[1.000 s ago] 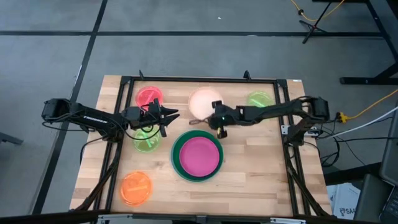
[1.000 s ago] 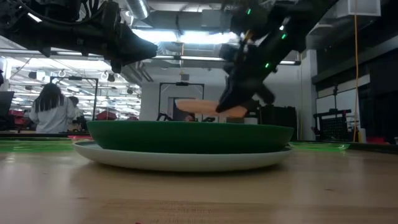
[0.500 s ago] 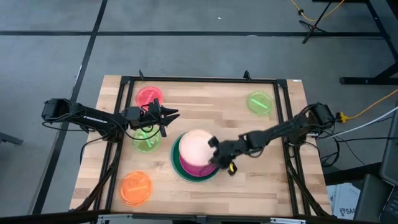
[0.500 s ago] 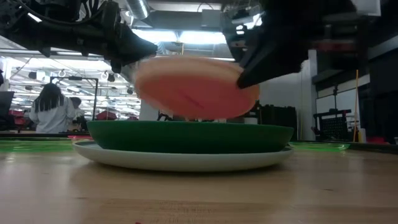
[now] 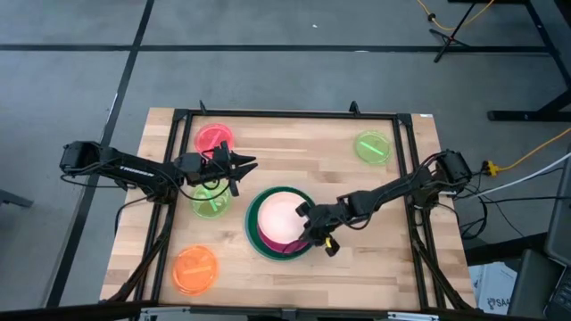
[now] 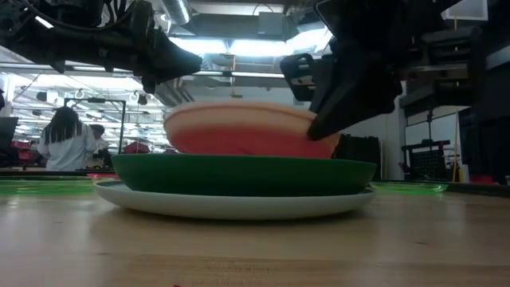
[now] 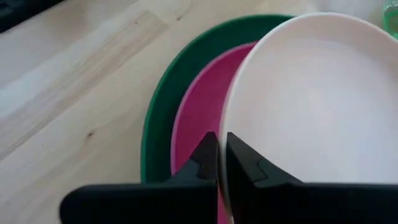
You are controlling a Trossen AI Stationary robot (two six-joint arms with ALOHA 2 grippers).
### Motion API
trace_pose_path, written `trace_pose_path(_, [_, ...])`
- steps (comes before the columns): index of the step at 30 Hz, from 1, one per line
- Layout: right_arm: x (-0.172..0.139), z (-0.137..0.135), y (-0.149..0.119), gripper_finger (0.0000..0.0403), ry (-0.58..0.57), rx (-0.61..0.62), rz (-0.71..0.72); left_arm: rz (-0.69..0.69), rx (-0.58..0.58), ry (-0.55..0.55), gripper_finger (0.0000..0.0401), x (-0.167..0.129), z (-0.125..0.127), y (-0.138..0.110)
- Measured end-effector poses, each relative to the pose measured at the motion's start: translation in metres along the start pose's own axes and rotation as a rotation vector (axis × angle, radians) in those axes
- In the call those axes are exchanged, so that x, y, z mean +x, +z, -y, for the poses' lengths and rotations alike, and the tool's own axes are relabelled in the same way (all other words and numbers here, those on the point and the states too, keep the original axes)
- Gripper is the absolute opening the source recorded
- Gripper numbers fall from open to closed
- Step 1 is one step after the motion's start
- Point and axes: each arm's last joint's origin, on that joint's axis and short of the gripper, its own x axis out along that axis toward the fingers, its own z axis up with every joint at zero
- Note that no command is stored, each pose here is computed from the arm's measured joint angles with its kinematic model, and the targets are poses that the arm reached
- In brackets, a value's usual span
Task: Stack plastic plates
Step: Stack the orange plate on top of the pink plate, then stack the top green plate on top of the white plate
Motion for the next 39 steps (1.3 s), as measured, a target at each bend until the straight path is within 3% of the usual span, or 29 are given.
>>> trace_pose_path(4, [0.0,0.0,0.001,0.003,-0.004,-0.002,0.007,-0.001,0.001,0.0,0.0101,0.0,0.0,0.0])
trace_pose_path(10, [0.0,0.001,0.0,0.0104,-0.019,0.024,-0.004,-0.002,0.002,0.0,0.0101,0.0,0.0,0.0])
trace_pose_path(15, [-0.021,0.002,0.007,0.0143,-0.078,0.067,-0.024,-0.002,0.002,0.0,0.0101,0.0,0.0,0.0])
trace_pose_path(23, [-0.079,-0.002,0.01,0.0151,-0.193,0.21,-0.135,-0.003,0.002,0.0,0.0101,0.0,0.0,0.0])
trace_pose_path(28, [-0.107,-0.005,-0.001,0.0152,-0.357,0.273,-0.283,-0.004,0.002,0.001,0.0101,0.0,0.0,0.0])
trace_pose_path(33, [-0.121,0.0,-0.025,0.0152,-0.443,0.363,-0.343,-0.008,0.003,0.0,0.0101,0.0,0.0,-0.001])
trace_pose_path(39, [-0.136,0.022,-0.073,0.0152,-0.547,0.516,-0.423,-0.002,0.001,-0.001,0.0101,0.0,0.0,0.0])
